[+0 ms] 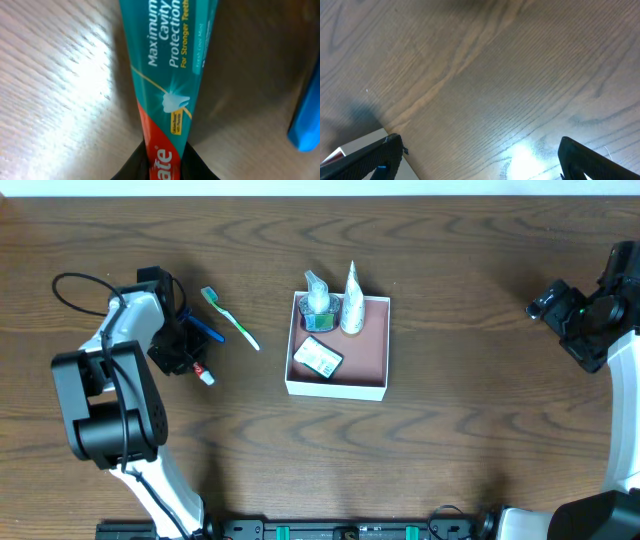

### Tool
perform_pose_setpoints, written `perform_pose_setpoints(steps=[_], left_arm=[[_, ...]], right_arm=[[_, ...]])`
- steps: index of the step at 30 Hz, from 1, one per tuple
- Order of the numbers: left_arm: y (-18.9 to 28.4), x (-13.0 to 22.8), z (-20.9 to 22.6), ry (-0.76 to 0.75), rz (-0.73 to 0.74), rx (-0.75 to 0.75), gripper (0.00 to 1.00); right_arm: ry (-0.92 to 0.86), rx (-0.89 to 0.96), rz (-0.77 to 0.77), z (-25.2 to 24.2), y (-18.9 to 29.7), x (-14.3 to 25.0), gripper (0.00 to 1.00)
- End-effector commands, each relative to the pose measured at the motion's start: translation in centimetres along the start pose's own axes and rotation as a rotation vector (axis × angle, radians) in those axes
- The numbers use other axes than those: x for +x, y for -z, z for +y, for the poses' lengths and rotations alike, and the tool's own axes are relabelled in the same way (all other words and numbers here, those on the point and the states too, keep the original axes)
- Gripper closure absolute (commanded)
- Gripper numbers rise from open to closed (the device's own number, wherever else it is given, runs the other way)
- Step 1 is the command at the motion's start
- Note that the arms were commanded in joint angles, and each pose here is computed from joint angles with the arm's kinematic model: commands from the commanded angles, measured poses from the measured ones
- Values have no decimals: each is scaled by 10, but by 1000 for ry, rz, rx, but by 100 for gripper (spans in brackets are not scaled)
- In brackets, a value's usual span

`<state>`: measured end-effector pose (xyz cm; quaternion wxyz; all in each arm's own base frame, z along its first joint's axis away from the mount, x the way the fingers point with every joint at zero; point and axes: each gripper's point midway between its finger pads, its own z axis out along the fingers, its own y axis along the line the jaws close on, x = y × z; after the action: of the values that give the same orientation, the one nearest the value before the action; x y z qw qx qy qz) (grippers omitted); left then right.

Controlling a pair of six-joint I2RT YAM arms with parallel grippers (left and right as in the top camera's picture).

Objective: Pack container
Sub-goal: 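Lift the Colgate tube and swing it right toward the box, then lower the Colgate tube into the box and open the left gripper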

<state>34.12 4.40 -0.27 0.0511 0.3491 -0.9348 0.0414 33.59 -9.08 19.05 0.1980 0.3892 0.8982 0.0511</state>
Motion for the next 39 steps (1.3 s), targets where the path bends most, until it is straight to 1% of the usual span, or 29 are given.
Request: perform_pose_setpoints(steps=[1, 4, 8, 13, 16, 21, 23, 25, 27, 32, 35, 37, 39], left_arm=[[13, 2, -23, -87, 53, 101, 81], [43, 8, -49, -197, 80, 234, 81], [85, 21, -76, -340, 73, 362, 81], [144, 50, -105, -541, -32, 482, 81], [177, 72, -119, -663, -129, 519, 81], [226, 127, -148, -931, -296, 575, 81], [235, 146, -157, -1011, -356, 554, 81], [238, 163, -166, -1079, -413, 503, 81], [234, 180, -177, -1101, -450, 448, 81], [218, 219, -201, -1145, -489, 370, 81], [212, 227, -214, -1088, -554, 322, 81], [207, 229, -222, -1021, -596, 295, 81], [198, 231, -230, -965, -611, 279, 81]], right_arm=[[-14, -3, -2, 1, 0, -3, 1], [-14, -3, -1, 1, 0, -2, 1], [-14, -3, -1, 1, 0, -2, 1], [-14, -3, -1, 1, 0, -2, 1], [-14, -3, -1, 1, 0, -2, 1], [-14, -3, -1, 1, 0, -2, 1], [-14, -3, -1, 1, 0, -2, 1], [-14, -3, -2, 1, 0, -3, 1], [-14, -3, -1, 1, 0, -2, 1], [-14, -3, -1, 1, 0, -2, 1], [-14, -3, -1, 1, 0, -2, 1], [-14, -3, -1, 1, 0, -2, 1], [-14, -3, -1, 1, 0, -2, 1]])
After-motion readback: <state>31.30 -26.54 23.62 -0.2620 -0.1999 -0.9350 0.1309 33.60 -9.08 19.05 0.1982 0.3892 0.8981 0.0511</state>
